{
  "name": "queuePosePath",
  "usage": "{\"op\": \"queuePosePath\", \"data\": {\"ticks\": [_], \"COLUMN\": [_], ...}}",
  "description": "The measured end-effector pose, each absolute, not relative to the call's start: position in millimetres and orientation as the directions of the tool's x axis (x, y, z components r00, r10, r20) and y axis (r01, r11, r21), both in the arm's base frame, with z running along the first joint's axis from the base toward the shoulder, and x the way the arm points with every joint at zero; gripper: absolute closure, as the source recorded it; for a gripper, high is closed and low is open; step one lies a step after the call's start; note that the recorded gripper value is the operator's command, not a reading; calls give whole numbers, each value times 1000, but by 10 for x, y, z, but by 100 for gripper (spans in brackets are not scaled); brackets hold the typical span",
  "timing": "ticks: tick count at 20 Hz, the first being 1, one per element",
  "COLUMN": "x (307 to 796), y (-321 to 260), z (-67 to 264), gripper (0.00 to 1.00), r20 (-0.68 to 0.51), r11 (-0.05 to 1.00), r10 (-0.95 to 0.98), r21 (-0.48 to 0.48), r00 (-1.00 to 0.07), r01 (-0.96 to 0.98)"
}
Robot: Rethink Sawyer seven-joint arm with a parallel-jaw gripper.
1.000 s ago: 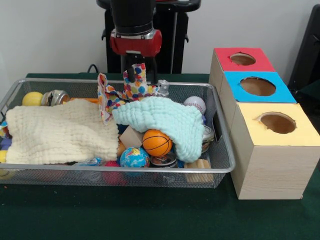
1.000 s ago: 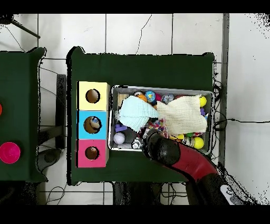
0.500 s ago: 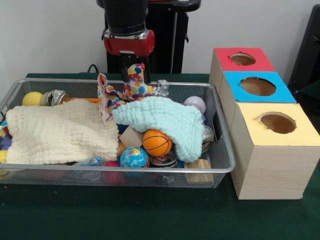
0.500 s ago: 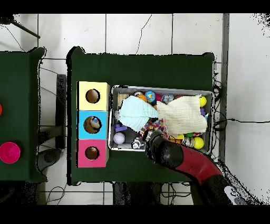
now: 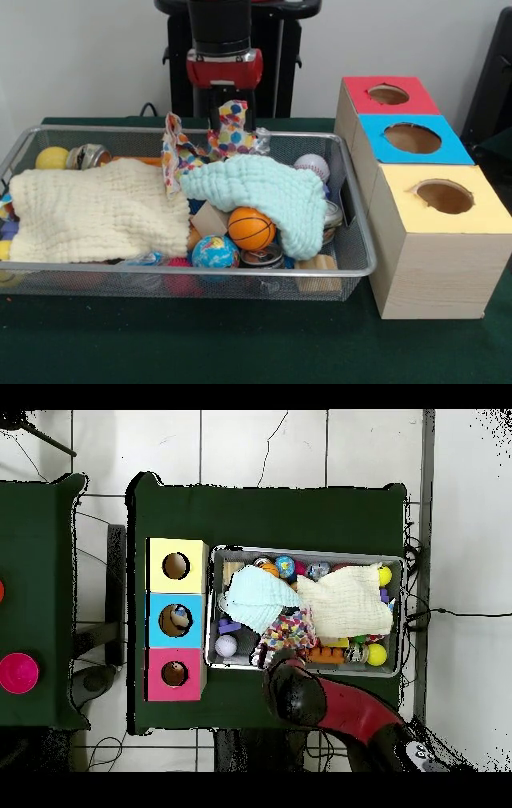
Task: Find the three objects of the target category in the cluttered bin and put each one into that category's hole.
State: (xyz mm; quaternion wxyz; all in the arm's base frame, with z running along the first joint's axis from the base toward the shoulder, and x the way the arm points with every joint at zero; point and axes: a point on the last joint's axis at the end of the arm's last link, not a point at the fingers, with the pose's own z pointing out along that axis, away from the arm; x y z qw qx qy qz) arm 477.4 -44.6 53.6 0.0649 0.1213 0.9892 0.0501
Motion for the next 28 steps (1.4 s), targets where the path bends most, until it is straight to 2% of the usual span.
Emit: {"op": "queuePosePath", "data": {"ticks": [5,7,8,15,28], "x": [4469,4407,4384,4327,4263], "y": [-249,-158,-136,-244,-192], "z": [229,85,16,-49,-43], "gripper": [0,0,100,100,100], "r20": [-156,-218,-275,-359,-381], "r11": [979,982,981,979,977], "r10": [173,144,134,146,151], "r21": [133,154,170,189,201], "r00": [-972,-965,-952,-922,-912], "r01": [153,112,89,82,77]}}
